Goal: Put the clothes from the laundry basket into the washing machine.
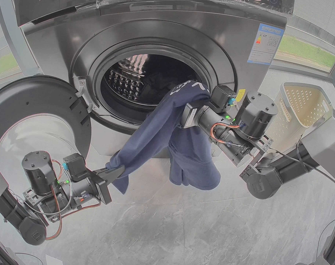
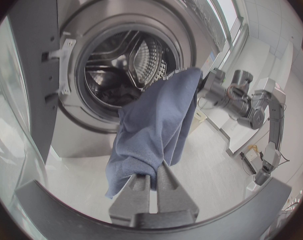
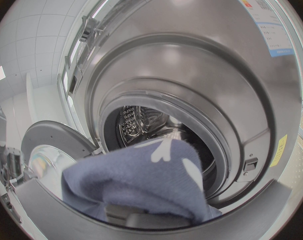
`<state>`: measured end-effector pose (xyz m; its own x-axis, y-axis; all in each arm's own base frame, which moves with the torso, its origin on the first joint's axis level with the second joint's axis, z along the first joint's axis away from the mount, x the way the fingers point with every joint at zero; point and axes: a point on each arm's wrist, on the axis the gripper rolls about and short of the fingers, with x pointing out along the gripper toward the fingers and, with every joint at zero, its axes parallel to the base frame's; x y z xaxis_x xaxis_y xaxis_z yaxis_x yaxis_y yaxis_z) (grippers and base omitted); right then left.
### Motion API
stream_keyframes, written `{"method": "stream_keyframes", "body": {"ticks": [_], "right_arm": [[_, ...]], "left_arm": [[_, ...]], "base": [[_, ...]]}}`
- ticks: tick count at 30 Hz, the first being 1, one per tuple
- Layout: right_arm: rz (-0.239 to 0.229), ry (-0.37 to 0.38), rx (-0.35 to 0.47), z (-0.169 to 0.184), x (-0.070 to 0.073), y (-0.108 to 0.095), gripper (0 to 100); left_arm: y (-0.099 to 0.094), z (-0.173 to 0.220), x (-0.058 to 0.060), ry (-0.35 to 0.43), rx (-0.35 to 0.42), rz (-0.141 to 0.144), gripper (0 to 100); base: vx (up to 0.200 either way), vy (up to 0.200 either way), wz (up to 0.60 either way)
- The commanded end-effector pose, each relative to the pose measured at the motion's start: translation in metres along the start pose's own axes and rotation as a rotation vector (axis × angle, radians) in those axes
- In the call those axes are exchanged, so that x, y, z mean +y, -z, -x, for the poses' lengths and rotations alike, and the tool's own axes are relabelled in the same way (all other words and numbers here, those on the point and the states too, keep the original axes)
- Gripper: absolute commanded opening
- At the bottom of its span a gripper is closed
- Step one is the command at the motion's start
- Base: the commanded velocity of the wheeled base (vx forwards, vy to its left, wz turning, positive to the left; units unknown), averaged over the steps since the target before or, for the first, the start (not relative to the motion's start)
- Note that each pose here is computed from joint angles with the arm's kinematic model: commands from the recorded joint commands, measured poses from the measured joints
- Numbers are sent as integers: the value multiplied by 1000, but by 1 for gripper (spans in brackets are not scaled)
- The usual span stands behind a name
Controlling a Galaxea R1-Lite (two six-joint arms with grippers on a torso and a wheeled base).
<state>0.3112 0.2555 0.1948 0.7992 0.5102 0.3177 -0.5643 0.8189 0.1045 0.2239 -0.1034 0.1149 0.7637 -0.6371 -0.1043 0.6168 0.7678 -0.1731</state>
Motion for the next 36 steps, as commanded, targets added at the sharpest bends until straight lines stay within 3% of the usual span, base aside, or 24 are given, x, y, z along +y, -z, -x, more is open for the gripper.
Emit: {"method": "stream_keyframes", "body": {"ticks": [1,4,7,9,10,14,22,23,26,29,32,36], "right_arm": [[-19,-30,-30,4,12,-13,0],[-25,-43,-31,4,18,-14,0],[-29,-50,-40,6,20,-18,0],[-30,-48,-40,6,20,-18,0],[-30,-48,-38,6,20,-17,0],[-26,-35,-35,5,15,-17,0],[-23,-29,-36,4,13,-17,0],[-23,-29,-34,4,13,-16,0],[-27,-41,-24,4,18,-11,0],[-31,-51,-18,5,22,-9,0],[-35,-63,-18,6,27,-10,0],[-35,-52,-6,9,28,-8,0]], "left_arm": [[26,-5,-1,8,111,27,0],[34,-8,1,7,129,28,0],[36,-17,3,17,70,19,0],[39,-20,3,14,72,17,0],[39,-21,2,17,72,18,100],[41,-16,-6,40,89,17,100],[22,-1,-39,108,13,-16,100],[21,-2,-39,111,9,-17,100],[2,-15,-39,46,-98,-20,100],[-9,-31,-41,55,-155,-27,100],[-11,-48,-48,78,-181,-28,100],[-6,-68,-48,91,-179,-32,100]], "base": [[0,0,0],[0,0,0],[0,0,0],[0,0,0],[0,0,0],[0,0,0],[0,0,0],[0,0,0],[0,0,0],[0,0,0],[0,0,0],[0,0,0]]}}
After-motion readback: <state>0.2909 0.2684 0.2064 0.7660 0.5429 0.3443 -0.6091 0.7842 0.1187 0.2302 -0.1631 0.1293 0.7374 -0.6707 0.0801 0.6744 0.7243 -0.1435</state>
